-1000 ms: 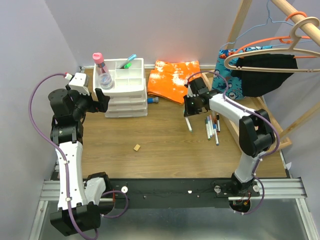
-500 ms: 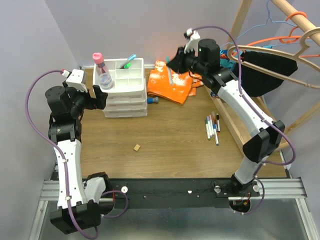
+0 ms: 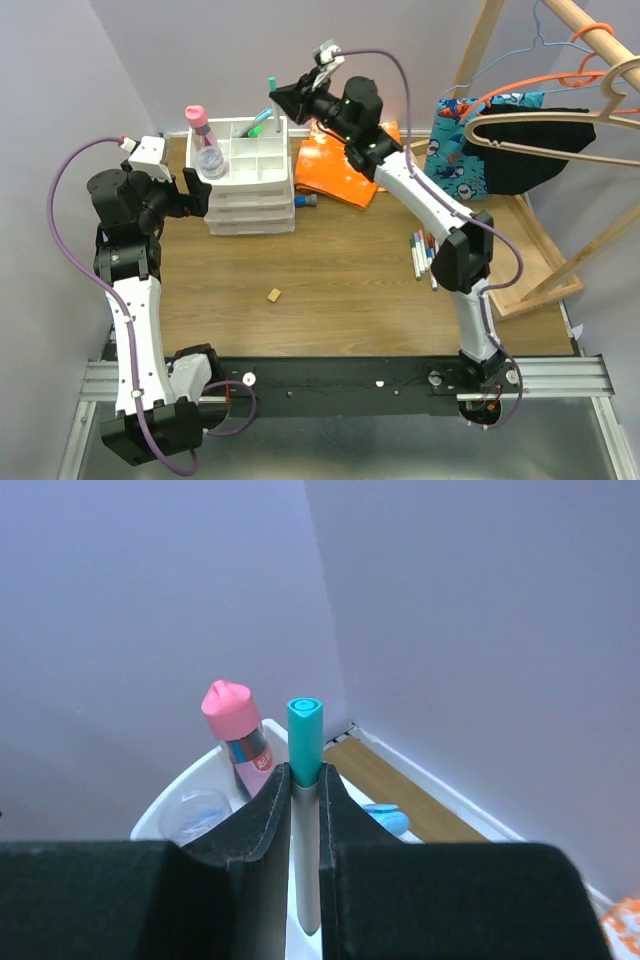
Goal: Sort the stationery into containers
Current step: Place the pen in the storage box.
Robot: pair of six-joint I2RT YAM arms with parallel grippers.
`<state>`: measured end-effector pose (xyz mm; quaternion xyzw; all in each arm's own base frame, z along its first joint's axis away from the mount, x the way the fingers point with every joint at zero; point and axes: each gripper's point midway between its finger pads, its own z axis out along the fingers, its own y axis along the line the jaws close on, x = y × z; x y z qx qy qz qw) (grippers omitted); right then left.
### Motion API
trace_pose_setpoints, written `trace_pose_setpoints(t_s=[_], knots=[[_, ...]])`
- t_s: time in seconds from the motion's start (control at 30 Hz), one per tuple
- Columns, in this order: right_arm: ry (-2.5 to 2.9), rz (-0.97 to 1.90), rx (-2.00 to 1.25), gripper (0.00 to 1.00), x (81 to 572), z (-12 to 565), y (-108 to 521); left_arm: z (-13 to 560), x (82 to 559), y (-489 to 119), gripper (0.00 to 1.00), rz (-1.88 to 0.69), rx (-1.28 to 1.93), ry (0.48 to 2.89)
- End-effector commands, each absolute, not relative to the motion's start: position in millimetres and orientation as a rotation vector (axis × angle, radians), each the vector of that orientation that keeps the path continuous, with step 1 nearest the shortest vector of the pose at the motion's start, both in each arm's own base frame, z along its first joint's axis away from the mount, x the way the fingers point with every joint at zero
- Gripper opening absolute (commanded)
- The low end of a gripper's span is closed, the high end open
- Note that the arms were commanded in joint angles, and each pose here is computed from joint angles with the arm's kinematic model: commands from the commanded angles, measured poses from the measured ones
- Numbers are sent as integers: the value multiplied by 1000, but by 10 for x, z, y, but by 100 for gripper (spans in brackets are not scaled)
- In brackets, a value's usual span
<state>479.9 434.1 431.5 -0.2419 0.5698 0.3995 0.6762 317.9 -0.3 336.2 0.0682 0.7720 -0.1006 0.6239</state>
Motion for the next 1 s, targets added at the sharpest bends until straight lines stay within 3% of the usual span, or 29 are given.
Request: trace_pose_setpoints(t_s=[0.0,0.47,0.97], knots=[[1094,941,-585,15,4636,4501,4737,3368,3129,83,99,-170,156,1785],[902,855,-571,20,4579,4437,5231,3217,3029,109,99,-146,154,1833],[982,616,-444,20,5009,4358,4735,3162,3114,142,99,-173,125,1835]])
